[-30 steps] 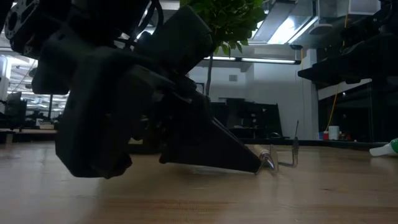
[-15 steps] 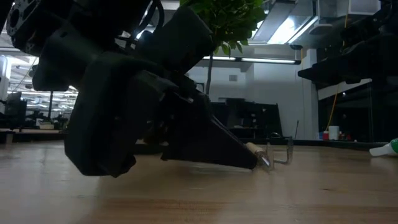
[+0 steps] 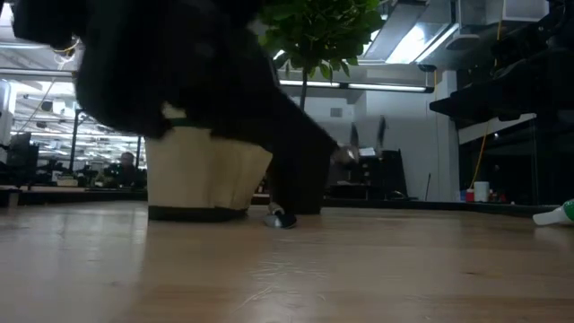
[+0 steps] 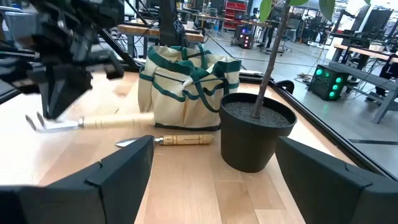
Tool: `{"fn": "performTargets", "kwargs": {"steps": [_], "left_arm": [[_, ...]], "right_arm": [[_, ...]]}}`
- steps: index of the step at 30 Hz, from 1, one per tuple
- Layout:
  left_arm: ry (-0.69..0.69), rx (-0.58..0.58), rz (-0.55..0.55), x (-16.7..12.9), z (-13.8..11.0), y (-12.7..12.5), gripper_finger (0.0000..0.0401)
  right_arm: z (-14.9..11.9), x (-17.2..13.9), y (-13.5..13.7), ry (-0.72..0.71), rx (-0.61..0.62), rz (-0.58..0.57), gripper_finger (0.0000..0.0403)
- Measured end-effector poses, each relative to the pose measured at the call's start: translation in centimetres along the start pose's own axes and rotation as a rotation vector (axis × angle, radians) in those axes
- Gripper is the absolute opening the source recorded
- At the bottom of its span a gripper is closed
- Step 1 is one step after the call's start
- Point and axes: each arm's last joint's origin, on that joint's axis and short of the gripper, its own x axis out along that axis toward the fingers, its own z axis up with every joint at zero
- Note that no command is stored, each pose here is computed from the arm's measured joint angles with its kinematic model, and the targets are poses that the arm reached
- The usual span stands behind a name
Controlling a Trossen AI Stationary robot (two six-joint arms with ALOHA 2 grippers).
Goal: Pick & Place Garden tools in Gardening bag
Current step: Put the brown hand rake into the white bag
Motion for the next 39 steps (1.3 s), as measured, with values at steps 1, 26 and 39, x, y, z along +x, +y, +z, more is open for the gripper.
{"fn": "performTargets", "kwargs": {"steps": [1, 26, 39], "left_arm": [[-0.004, 0.002, 0.001, -0.5, 0.4, 0.0, 0.0004], [-0.1, 0.134, 0.157, -11.6, 6.3, 0.8, 0.0004], [-0.044, 0.145, 0.211, -14.3, 4.9, 4.0, 0.0004]], "right_arm": [[0.0, 0.0, 0.0, 0.0, 0.0, 0.0, 0.0341], [0.0, 0.0, 0.0, 0.0, 0.0, 0.0, 0.0341], [0.0, 0.0, 0.0, 0.0, 0.0, 0.0, 0.0341]]}}
